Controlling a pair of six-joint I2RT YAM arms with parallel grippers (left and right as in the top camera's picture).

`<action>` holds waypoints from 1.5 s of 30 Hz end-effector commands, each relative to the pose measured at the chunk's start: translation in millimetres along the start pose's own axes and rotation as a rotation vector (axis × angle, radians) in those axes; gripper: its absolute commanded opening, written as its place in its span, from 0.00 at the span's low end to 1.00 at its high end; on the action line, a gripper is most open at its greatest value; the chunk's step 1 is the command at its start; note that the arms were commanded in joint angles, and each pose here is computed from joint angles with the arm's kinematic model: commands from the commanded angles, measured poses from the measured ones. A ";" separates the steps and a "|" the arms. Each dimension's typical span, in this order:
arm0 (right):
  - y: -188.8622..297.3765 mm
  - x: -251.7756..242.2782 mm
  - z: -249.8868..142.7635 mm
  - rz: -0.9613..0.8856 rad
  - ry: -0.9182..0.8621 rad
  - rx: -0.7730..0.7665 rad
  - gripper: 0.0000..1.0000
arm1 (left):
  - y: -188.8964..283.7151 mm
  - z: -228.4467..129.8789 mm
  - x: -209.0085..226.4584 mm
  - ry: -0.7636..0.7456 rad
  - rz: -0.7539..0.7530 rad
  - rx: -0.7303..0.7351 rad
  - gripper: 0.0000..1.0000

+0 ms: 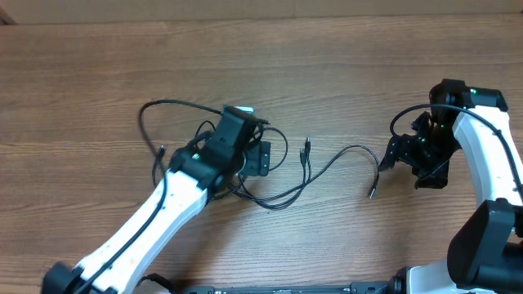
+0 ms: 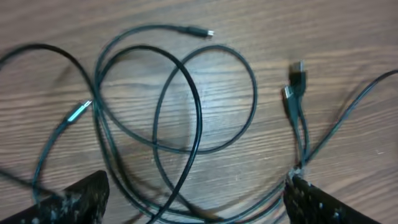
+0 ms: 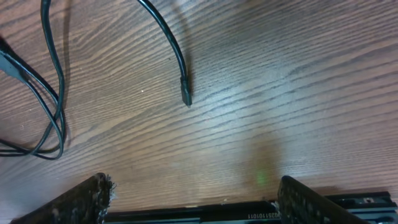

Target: Untangle cables

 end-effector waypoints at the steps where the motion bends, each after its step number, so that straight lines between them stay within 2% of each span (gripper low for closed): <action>1: 7.3 -0.2 2.2 -0.005 0.006 -0.032 0.84 | -41.6 -7.1 -1.6 -0.037 0.028 0.058 0.87; 11: 7.3 -0.2 2.3 -0.005 0.006 -0.033 0.84 | -103.5 -21.3 12.9 -0.050 0.133 0.121 0.81; 13: 7.3 -0.2 2.3 -0.005 0.006 -0.033 0.84 | -107.2 -21.9 11.5 -0.049 0.124 0.124 0.68; 17: 7.3 0.2 2.2 -0.002 0.006 -0.033 0.84 | -99.4 -11.0 -3.7 -0.041 0.057 0.118 0.22; 19: 7.3 0.3 2.2 -0.001 0.006 -0.033 0.84 | -90.9 -0.1 -14.7 -0.039 0.023 0.111 0.04; 23: 7.3 0.3 2.2 -0.001 0.006 -0.033 0.84 | -60.6 32.5 -39.2 -0.035 -0.023 0.086 0.04; 28: 7.3 0.3 2.2 -0.001 0.006 -0.033 0.83 | 19.3 100.1 -74.7 -0.053 -0.088 -0.020 0.04; 31: 7.3 0.3 2.2 -0.001 0.006 -0.033 0.84 | 84.3 141.8 -91.3 -0.083 -0.154 -0.144 0.04; 34: 7.3 0.3 2.2 -0.001 0.006 -0.033 0.84 | 182.6 188.1 -100.8 -0.087 -0.257 -0.365 0.04; 35: 7.3 0.3 2.2 -0.001 0.006 -0.033 0.84 | 228.1 203.4 -99.1 -0.070 -0.305 -0.475 0.04; 42: 7.3 0.3 2.9 -0.001 0.006 -0.036 0.84 | 381.5 219.3 -76.6 -0.030 -0.472 -0.865 0.04; 45: 7.3 0.3 2.9 -0.001 0.006 -0.036 0.84 | 412.5 220.2 -56.8 0.016 -0.434 -0.980 0.04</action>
Point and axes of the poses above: each gripper's point midway between its finger pads, its own y axis back along the fingers, its own x axis along the line the jaws close on, z = x × y, the point moved 4 cm from there along y, back along the fingers, and after that the axes turned 12 degrees about y, right-handed, at the moved point
